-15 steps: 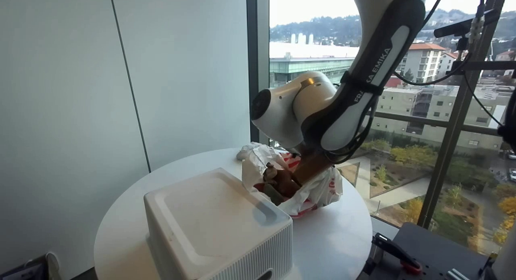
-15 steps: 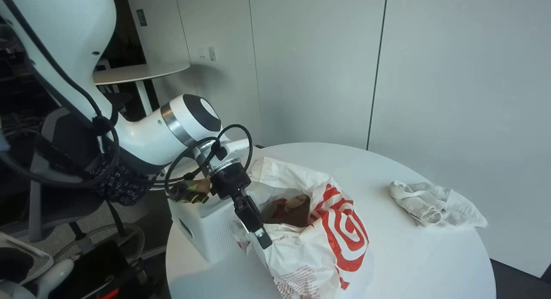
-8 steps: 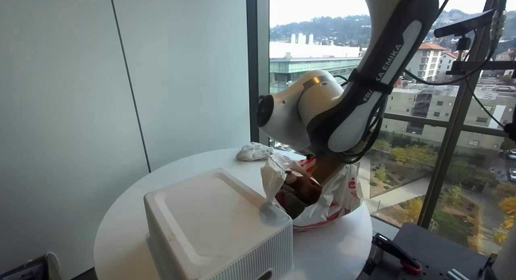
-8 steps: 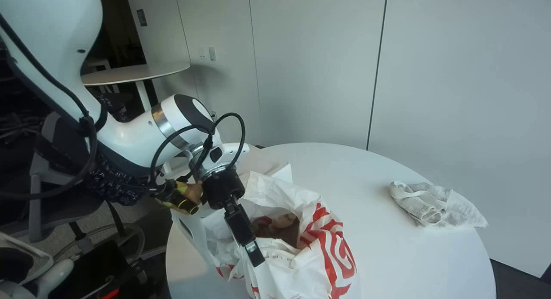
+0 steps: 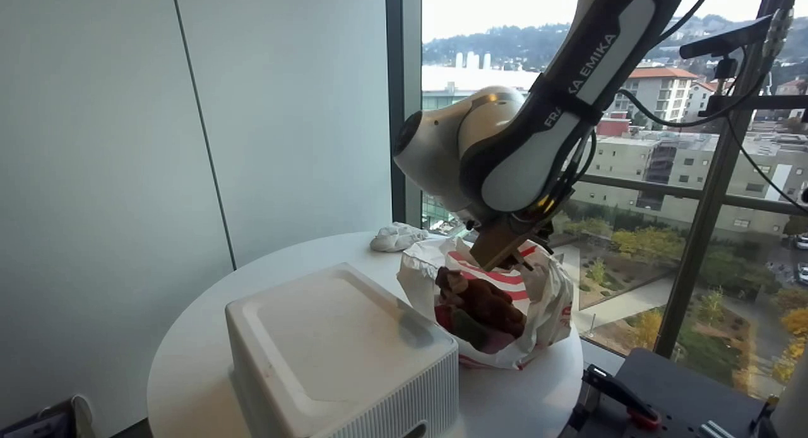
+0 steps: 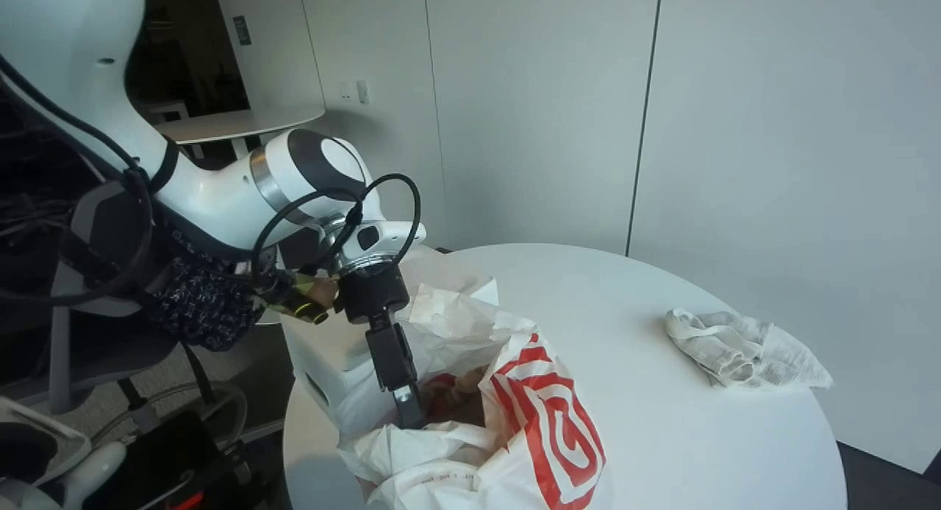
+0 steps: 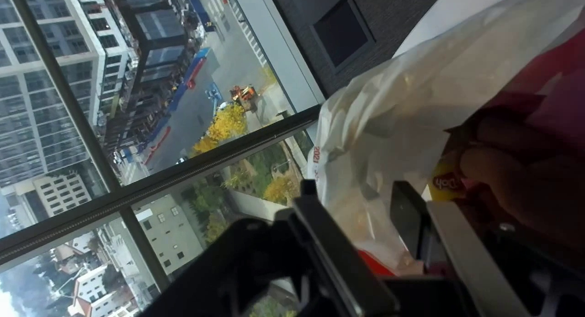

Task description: Move all the objects from the basket into the plastic

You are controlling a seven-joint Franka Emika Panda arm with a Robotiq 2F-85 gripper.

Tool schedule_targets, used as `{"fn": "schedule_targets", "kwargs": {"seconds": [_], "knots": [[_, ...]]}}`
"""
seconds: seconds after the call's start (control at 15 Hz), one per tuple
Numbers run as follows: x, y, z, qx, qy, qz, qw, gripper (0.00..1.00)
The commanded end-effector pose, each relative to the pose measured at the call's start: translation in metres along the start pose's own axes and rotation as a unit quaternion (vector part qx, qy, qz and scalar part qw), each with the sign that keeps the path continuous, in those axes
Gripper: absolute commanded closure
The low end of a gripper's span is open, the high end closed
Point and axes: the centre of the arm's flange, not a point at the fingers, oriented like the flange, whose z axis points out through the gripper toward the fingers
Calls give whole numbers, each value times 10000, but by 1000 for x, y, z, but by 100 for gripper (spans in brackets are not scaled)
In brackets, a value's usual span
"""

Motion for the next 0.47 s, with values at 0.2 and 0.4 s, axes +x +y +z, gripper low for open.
{"fn": "schedule_targets", "kwargs": {"seconds": [0.2, 0.4], "knots": [[-4, 60, -110, 1970, -510, 29, 9791, 0], [-20, 44, -107, 2826, -549, 178, 9575, 0]]}}
